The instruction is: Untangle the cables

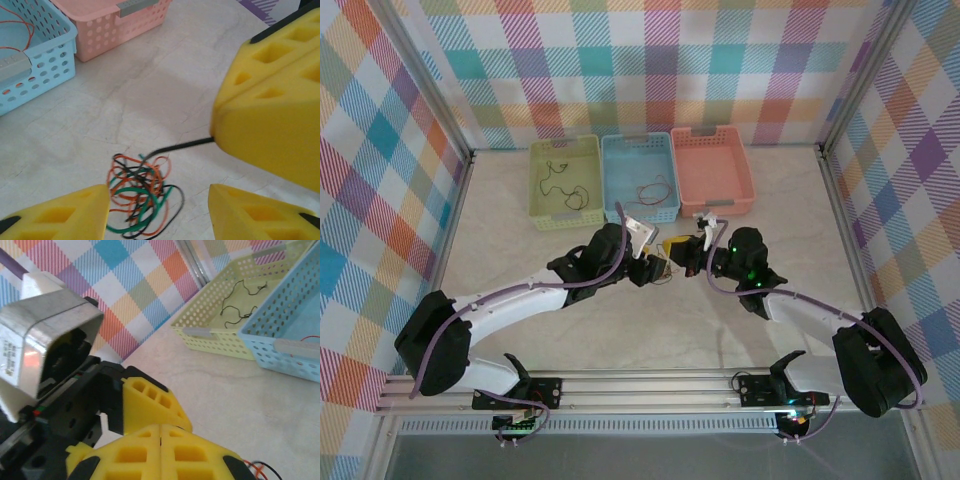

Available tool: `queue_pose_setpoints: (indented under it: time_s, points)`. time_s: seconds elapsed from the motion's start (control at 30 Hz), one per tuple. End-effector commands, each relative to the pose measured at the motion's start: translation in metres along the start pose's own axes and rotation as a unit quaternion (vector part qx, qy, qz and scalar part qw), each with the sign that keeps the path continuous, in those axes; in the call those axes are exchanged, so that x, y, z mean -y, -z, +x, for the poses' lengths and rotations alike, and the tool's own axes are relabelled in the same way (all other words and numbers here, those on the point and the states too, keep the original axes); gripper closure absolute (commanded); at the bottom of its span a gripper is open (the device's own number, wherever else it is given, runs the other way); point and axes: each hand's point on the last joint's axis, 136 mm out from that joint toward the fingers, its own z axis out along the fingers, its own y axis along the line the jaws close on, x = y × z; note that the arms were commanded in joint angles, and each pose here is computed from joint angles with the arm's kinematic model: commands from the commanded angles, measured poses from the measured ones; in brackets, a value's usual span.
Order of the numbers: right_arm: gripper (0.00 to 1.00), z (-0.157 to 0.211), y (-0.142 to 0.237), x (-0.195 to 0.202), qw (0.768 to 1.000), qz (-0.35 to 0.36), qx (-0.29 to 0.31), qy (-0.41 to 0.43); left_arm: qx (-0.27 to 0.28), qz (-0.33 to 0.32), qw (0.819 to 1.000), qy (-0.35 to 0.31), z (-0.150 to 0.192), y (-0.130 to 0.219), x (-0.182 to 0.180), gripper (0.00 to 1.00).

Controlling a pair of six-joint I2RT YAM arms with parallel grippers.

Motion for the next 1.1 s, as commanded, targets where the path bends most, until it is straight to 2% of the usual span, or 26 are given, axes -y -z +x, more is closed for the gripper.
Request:
queue_pose_setpoints:
  time_s: [0.0,0.2,0.3,0.53,0.63,0.83,0.9,0.93,1.07]
  points:
    - [1.00,-0.004,0.001,-0.017,0.999,-0.045,0.004,0.006,0.037,0.011,0.999,-0.016,-0.015,0.007,0.007,0.45]
    - [1.00,0.002,-0.005,-0.026,0.996,-0.089,-0.020,-0.007,0.043,0.015,0.999,-0.018,-0.016,0.008,0.009,0.46]
    - [1.00,0.003,-0.007,-0.029,0.995,-0.099,-0.026,-0.007,0.043,0.013,0.999,-0.018,-0.016,0.008,0.008,0.50]
    - [1.00,0.006,-0.008,-0.033,0.993,-0.109,-0.032,-0.006,0.043,0.009,0.999,-0.015,-0.017,0.007,0.007,0.63]
    - [1.00,0.005,-0.008,-0.034,0.993,-0.112,-0.033,-0.004,0.042,0.000,0.999,-0.013,-0.016,0.008,0.004,0.74]
    - [1.00,0.005,-0.007,-0.035,0.993,-0.113,-0.033,0.000,0.043,-0.013,0.999,-0.004,-0.018,0.010,0.000,0.85]
    - [1.00,0.005,-0.007,-0.035,0.993,-0.112,-0.033,0.001,0.042,-0.011,0.999,-0.004,-0.017,0.011,0.000,0.91]
    - [1.00,0.006,-0.007,-0.034,0.993,-0.111,-0.034,0.000,0.042,-0.010,0.999,-0.003,-0.018,0.011,0.001,0.98]
    - [1.00,0.006,-0.007,-0.033,0.994,-0.108,-0.032,0.002,0.038,-0.005,0.999,-0.002,-0.018,0.013,0.003,1.00]
